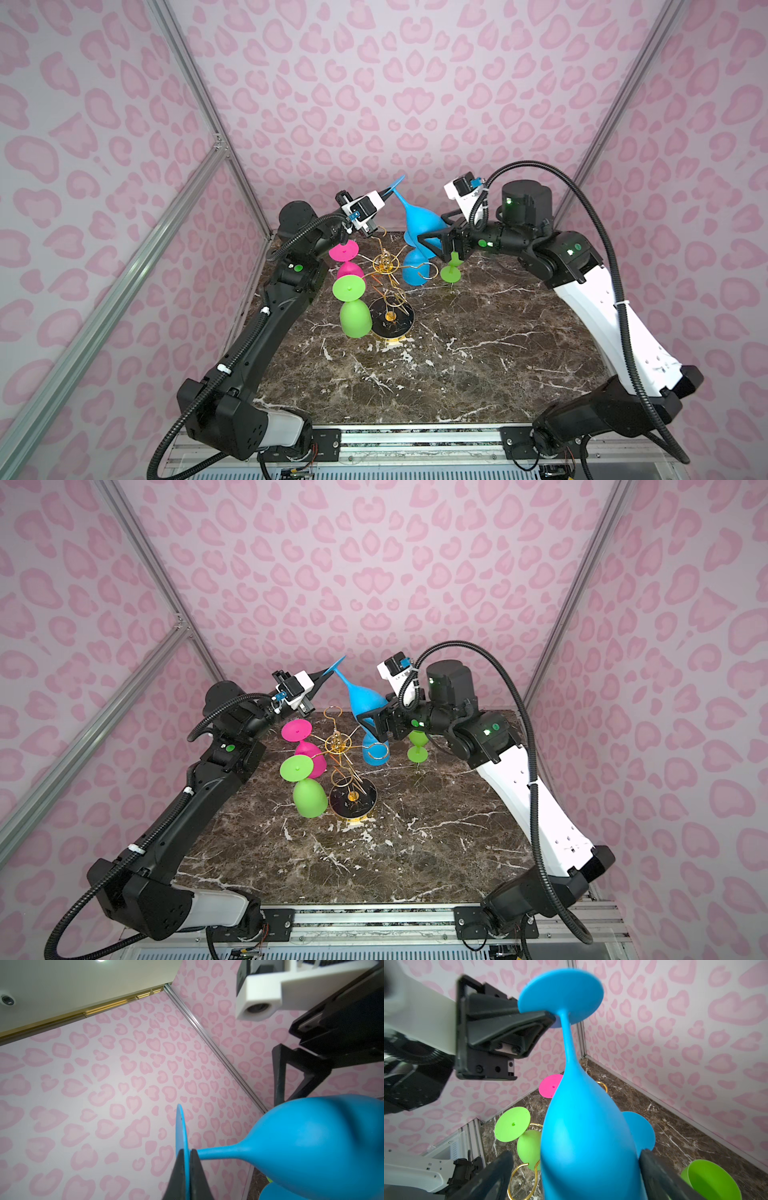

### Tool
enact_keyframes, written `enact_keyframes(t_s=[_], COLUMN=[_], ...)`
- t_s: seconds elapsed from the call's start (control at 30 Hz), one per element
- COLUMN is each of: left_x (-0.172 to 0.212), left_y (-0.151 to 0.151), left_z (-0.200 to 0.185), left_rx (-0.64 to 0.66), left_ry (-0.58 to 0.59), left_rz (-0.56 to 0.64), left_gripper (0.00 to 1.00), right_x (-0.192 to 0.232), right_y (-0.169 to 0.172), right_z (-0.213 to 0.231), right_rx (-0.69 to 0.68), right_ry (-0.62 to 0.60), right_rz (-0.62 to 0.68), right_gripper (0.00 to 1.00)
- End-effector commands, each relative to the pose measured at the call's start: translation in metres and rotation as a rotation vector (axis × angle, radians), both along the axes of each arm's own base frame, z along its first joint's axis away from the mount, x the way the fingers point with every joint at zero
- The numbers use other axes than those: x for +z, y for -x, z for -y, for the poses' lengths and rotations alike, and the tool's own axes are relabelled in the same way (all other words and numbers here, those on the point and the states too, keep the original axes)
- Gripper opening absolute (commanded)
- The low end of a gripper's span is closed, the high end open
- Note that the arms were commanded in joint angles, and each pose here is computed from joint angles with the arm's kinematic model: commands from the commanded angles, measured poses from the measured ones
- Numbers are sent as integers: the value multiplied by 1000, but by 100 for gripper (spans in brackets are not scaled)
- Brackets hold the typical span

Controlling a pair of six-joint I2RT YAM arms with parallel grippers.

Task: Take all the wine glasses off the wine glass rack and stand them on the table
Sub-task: 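Lower the blue glass with right gripper while left gripper reaches its base, then open the right gripper and draw it back while left gripper holds the base, then close the right gripper on the rim of the blue glass bowl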

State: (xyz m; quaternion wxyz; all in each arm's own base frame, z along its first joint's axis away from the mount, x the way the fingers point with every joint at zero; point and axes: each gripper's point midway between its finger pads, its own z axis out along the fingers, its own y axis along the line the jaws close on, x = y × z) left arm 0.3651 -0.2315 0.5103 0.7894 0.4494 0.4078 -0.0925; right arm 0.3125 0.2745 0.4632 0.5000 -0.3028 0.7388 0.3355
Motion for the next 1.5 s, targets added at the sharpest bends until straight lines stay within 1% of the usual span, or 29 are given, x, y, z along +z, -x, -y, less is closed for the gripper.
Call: enact_keyframes(t_s=[0.0, 0.1, 0.17, 0.23, 0.3, 0.4, 0.57, 0.63, 0.7, 0.8, 1.03, 1.1, 1.3, 1.47], left_x=[10, 9, 12, 15, 18, 17, 12, 8, 6, 4, 2, 3, 4, 4], left_y=[-15, -22, -26, -31, -31, -31, -27, -25, -25, -25, -24, -24, -20, -19], left_z=[-15, -23, -31, -40, -45, -47, -47, -47, -49, -51, -50, -51, -50, -50], left_rx=[72, 92, 106, 119, 103, 76, 36, 29, 42, 51, 39, 40, 30, 22], left_ry=[122, 181, 238, 305, 361, 401, 458, 461, 470, 471, 475, 479, 482, 488], left_rz=[-79, -144, -191, -251, -307, -362, -448, -466, -475, -475, -489, -491, -493, -502], left_gripper=[3, 3, 3, 3, 3, 3, 3, 3, 3, 3, 3, 3, 3, 3], right_x=[33, 54, 60, 60, 57, 49, 40, 28, 24, 16, 12, 23, 23, 21], right_y=[10, 21, 26, 27, 25, 17, 1, -9, -16, -24, -34, -36, -52, -61], right_z=[9, 31, 45, 57, 65, 68, 64, 61, 58, 48, 20, 17, 7, -6], right_rx=[54, 49, 27, -1, -18, -19, -26, -29, -30, -43, -21, -23, -34, -14], right_ry=[-144, -234, -270, -295, -324, -367, -385, -406, -424, -415, -408, -416, -421, -431], right_rz=[41, 81, 100, 110, 103, 82, 53, 23, 6, -6, -5, 18, 19, 7], right_gripper=[96, 96, 94, 91, 88, 83, 68, 62, 58, 54, 50, 49, 46, 39])
